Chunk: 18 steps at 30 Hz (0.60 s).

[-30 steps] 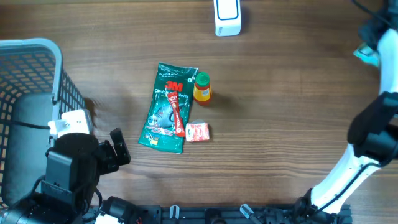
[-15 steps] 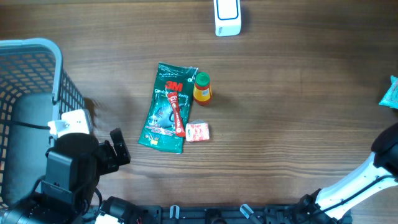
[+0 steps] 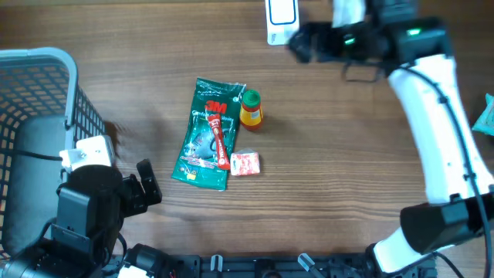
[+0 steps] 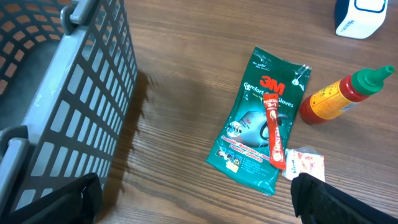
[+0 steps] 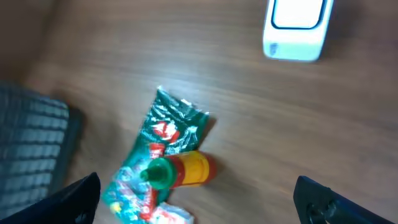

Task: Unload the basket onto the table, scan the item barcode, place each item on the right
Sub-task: 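Reach back and grasp the orange-labelled green-capped bottle with right gripper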

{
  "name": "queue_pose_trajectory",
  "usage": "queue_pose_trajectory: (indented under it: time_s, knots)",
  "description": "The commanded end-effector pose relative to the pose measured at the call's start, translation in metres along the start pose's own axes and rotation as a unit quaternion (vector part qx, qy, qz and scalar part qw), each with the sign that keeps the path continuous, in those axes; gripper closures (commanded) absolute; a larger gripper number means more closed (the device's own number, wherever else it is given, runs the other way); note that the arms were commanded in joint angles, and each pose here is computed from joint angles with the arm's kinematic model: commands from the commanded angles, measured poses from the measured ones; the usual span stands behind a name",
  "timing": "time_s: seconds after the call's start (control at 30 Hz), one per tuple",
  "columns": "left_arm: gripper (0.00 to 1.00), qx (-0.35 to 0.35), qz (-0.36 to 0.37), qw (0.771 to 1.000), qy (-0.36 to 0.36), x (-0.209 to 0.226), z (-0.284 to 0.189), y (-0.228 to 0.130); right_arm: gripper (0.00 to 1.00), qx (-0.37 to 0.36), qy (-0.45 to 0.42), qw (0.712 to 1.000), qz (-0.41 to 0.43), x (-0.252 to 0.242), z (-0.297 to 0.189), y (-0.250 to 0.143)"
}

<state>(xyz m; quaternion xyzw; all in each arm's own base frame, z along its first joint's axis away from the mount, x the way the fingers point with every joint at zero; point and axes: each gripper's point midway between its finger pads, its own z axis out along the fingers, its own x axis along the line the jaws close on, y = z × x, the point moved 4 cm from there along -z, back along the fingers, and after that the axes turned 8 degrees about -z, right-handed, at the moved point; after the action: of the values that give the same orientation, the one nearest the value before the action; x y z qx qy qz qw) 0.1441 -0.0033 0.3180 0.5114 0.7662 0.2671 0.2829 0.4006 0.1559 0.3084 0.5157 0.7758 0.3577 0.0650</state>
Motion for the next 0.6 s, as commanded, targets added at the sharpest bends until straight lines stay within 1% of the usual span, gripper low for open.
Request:
queue_pose_trajectory:
  time_s: [0.0,0.07,0.1,0.17,0.27,0.33,0.37,0.43,0.47,0.5,0.57]
  knots:
    - [0.0,-0.006,0.003,1.0,0.001,0.001,-0.002,0.001,0.0,0.032,-0.055,0.993,-0.097,0.03,0.048,-0.006]
    - [0.0,-0.006,0.003,1.0,0.001,0.001,-0.002,0.001,0.0,0.051,-0.032,0.988,-0.142,0.058,0.079,-0.015]
    - [0.0,-0.006,0.003,1.0,0.0,0.001,-0.002,0.001,0.0,0.063,-0.038,0.985,-0.156,0.066,0.101,-0.021]
    - [0.0,-0.006,0.003,1.0,0.001,0.001,-0.002,0.001,0.0,0.089,-0.048,0.981,-0.165,0.067,0.127,-0.033]
    - [0.0,-0.006,0.003,1.0,0.001,0.001,-0.002,0.001,0.0,0.119,-0.042,0.978,-0.167,0.075,0.147,-0.049]
    - [0.0,-0.006,0.003,1.0,0.001,0.001,-0.002,0.001,0.01,0.124,-0.039,0.977,-0.171,0.079,0.151,-0.053]
    - [0.0,-0.006,0.003,1.0,0.001,0.001,-0.002,0.001,0.02,0.128,-0.039,0.976,-0.172,0.08,0.154,-0.055]
    - [0.0,-0.006,0.003,1.0,0.001,0.001,-0.002,0.001,0.11,0.152,-0.04,0.973,-0.168,0.078,0.157,-0.066]
    - [0.0,-0.006,0.003,1.0,0.001,0.001,-0.002,0.001,0.12,0.171,-0.041,0.97,-0.165,0.075,0.16,-0.076]
    - [0.0,-0.006,0.003,1.0,0.001,0.001,-0.002,0.001,0.17,0.181,-0.042,0.969,-0.164,0.073,0.163,-0.081]
    - [0.0,-0.006,0.003,1.0,0.0,0.001,-0.002,0.001,0.22,0.188,-0.052,0.969,-0.15,0.07,0.164,-0.087]
